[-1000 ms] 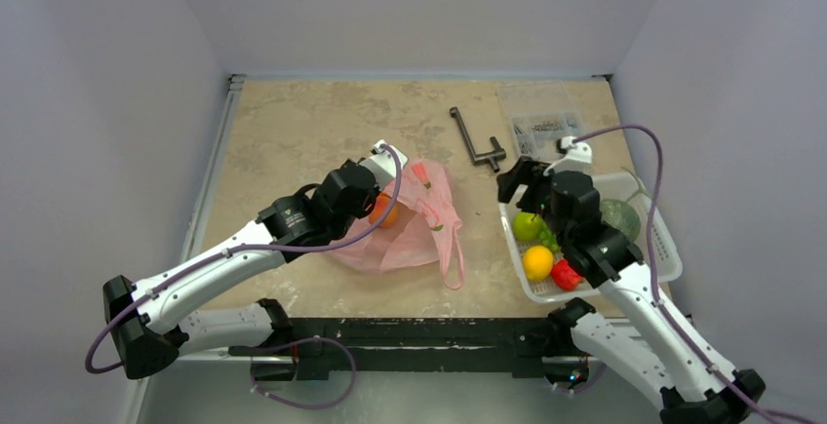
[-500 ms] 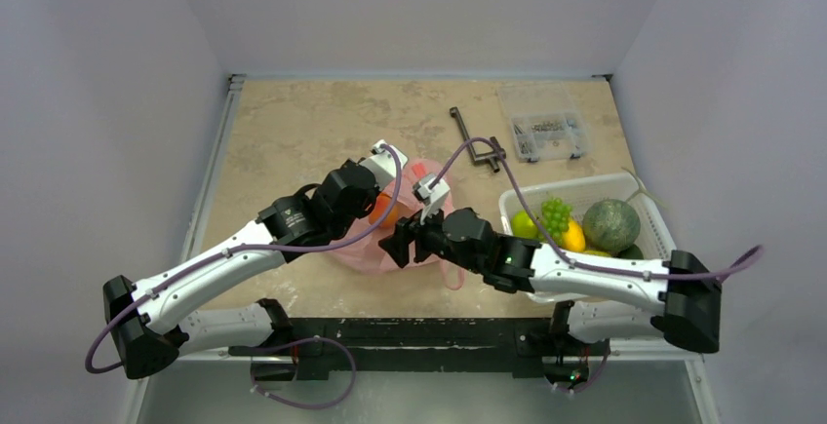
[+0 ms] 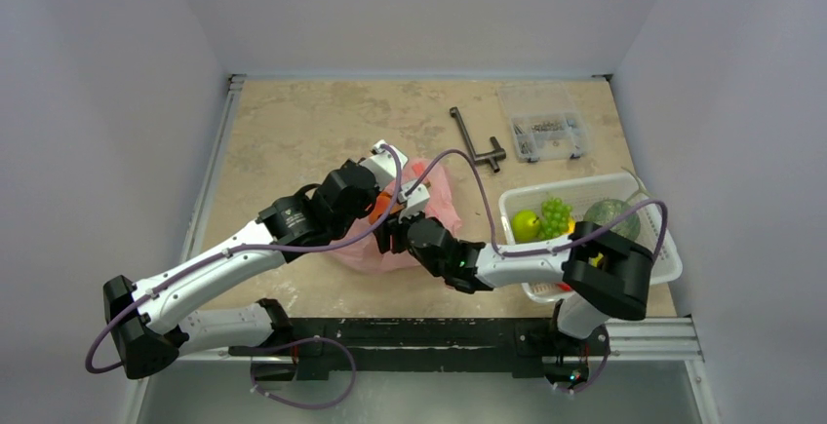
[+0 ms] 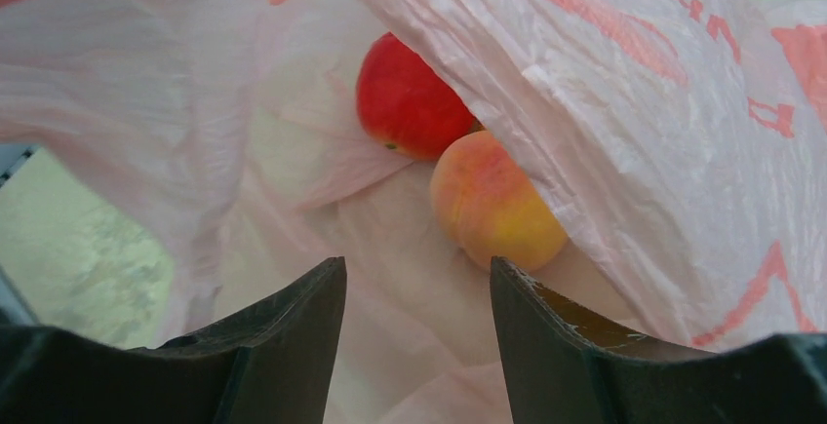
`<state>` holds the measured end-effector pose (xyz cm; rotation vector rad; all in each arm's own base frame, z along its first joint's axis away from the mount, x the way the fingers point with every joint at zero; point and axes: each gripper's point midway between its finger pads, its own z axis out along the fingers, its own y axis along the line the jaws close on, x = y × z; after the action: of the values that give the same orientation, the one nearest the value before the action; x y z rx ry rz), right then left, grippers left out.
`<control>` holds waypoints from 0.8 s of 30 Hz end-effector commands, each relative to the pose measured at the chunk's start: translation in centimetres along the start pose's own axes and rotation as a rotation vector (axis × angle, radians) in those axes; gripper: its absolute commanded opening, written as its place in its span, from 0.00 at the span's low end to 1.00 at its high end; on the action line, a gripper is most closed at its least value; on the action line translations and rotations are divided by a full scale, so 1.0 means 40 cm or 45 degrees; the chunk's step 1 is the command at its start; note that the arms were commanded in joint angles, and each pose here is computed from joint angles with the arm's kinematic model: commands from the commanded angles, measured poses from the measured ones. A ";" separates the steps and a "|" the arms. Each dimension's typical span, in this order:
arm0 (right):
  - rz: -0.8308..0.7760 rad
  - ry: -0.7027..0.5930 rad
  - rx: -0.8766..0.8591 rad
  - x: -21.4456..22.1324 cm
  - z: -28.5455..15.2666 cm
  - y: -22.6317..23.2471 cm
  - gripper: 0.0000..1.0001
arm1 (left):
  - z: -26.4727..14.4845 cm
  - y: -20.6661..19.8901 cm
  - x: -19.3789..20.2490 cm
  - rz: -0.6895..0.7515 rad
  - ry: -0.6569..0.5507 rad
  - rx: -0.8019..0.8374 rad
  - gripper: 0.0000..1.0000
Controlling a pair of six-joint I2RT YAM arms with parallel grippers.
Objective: Take the fake fruits out of the plastic bag
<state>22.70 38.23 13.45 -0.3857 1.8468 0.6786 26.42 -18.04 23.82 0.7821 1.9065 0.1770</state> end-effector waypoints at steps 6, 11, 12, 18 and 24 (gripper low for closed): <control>-0.040 -0.272 0.150 -0.039 0.077 -0.036 0.64 | -0.004 0.014 -0.029 -0.024 -0.062 -0.028 0.00; -0.124 -0.298 0.195 -0.031 0.117 -0.043 0.77 | 0.000 0.010 -0.030 -0.020 -0.063 -0.022 0.00; -0.141 -0.303 0.198 -0.029 0.126 -0.044 0.78 | 0.000 0.009 -0.030 -0.021 -0.062 -0.020 0.00; -0.217 -0.287 0.237 0.018 0.173 -0.067 0.86 | -0.002 0.011 -0.031 -0.021 -0.065 -0.021 0.00; -0.230 -0.273 0.282 0.043 0.195 -0.087 0.77 | 0.000 0.009 -0.027 -0.015 -0.057 -0.019 0.00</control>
<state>28.38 40.13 6.39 -0.4031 1.7080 0.3726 26.47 -18.13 23.87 0.7793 1.9026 0.1733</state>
